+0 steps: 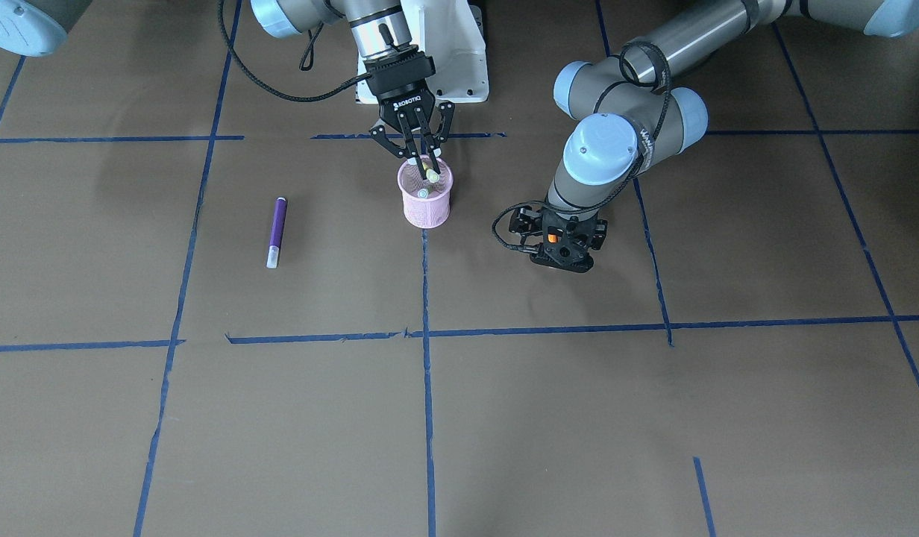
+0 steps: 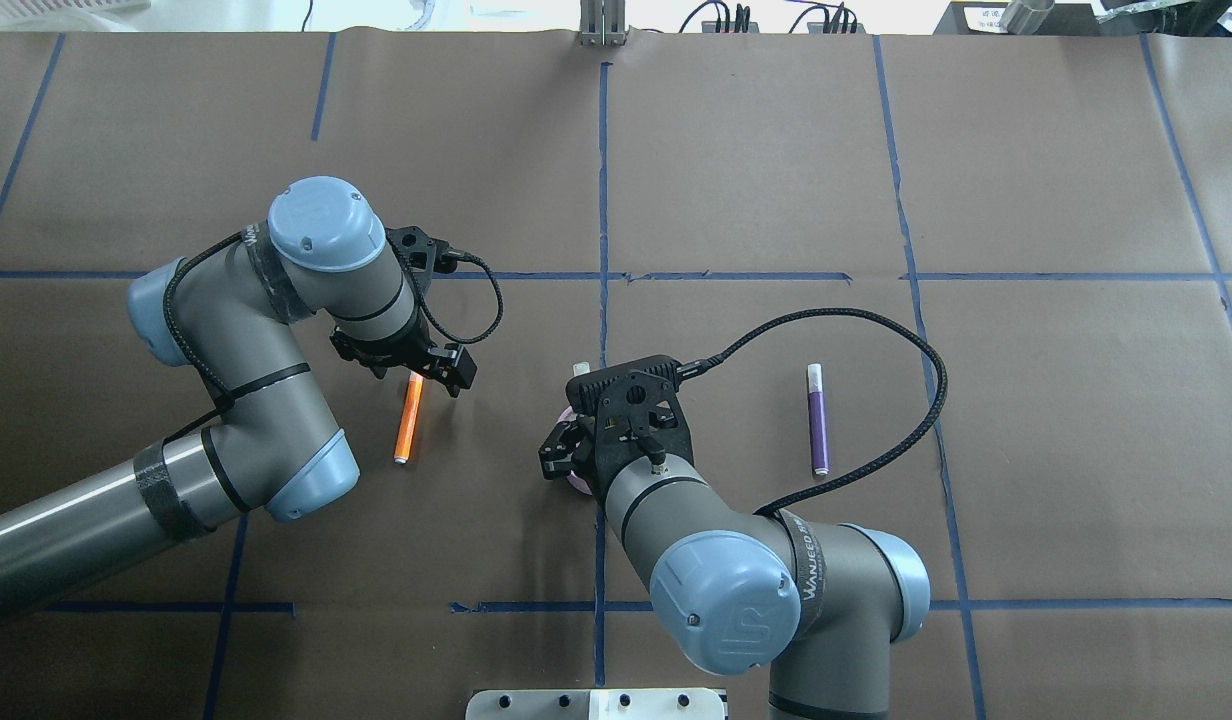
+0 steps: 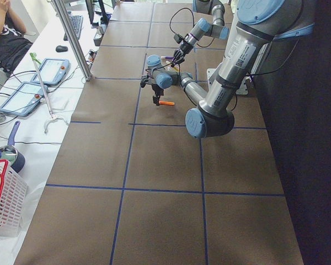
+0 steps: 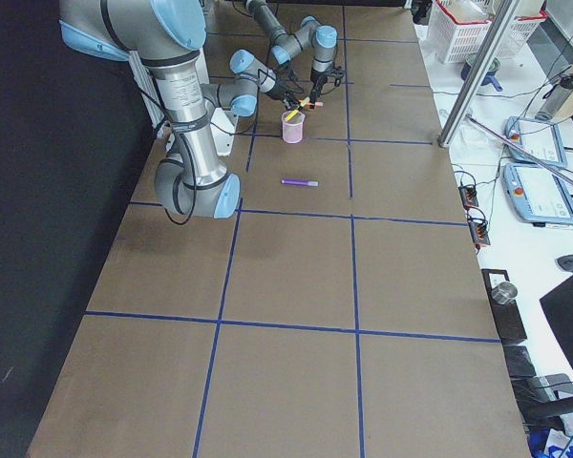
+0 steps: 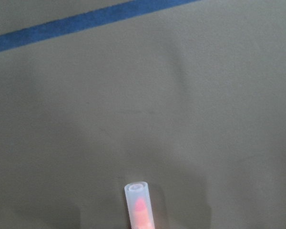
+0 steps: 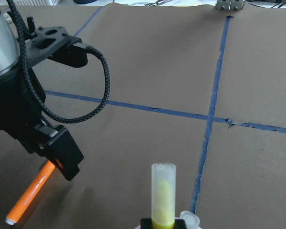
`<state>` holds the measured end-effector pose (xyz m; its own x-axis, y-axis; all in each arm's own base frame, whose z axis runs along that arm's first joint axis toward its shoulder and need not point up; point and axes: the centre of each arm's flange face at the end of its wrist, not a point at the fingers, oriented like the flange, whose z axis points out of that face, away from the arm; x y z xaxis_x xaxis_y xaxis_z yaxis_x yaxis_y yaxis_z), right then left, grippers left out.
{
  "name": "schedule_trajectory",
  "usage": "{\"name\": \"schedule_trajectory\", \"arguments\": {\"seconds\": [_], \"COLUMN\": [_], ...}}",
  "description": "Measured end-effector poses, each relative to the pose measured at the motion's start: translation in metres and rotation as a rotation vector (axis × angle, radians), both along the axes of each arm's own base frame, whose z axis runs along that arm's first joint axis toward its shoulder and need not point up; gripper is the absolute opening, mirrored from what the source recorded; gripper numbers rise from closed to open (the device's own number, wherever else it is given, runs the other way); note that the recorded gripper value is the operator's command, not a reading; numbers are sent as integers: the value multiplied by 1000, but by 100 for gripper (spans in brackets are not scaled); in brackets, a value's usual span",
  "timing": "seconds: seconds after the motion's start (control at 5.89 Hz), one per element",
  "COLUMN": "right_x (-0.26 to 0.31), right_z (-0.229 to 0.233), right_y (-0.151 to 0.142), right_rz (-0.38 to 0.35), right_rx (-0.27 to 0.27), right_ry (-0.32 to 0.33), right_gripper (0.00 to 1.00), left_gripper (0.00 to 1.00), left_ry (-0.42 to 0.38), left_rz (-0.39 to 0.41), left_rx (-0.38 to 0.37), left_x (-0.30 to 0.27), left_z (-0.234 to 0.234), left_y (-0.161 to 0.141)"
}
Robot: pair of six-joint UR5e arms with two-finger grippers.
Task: Collect pens into pen holder
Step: 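Carry the yellow marker with the right gripper over the pink holder, then release the yellow marker into the holder and raise the right gripper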
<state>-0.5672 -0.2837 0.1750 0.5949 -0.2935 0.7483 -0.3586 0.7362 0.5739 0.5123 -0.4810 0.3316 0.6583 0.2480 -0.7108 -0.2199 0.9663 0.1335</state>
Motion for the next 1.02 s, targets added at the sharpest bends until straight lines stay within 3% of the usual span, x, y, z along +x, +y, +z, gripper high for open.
{"name": "schedule_trajectory", "arguments": {"seconds": [0.17, 0.68, 0.85, 1.02], "right_x": [-1, 2, 9, 22], "right_z": [2, 2, -1, -2], "right_y": [2, -5, -19, -43], "right_rz": [-1, 28, 48, 54], "right_rx": [-4, -35, -36, -51], "right_ry": [-2, -30, -34, -30], "right_gripper": [100, 100, 100, 100], "left_gripper": [100, 100, 100, 93], "left_ry": [0, 0, 0, -1], "left_rz": [0, 0, 1, 1], "left_rx": [0, 1, 1, 0], "left_x": [0, 0, 0, 0], "left_z": [0, -1, 0, 1], "left_y": [0, 0, 0, 0]}}
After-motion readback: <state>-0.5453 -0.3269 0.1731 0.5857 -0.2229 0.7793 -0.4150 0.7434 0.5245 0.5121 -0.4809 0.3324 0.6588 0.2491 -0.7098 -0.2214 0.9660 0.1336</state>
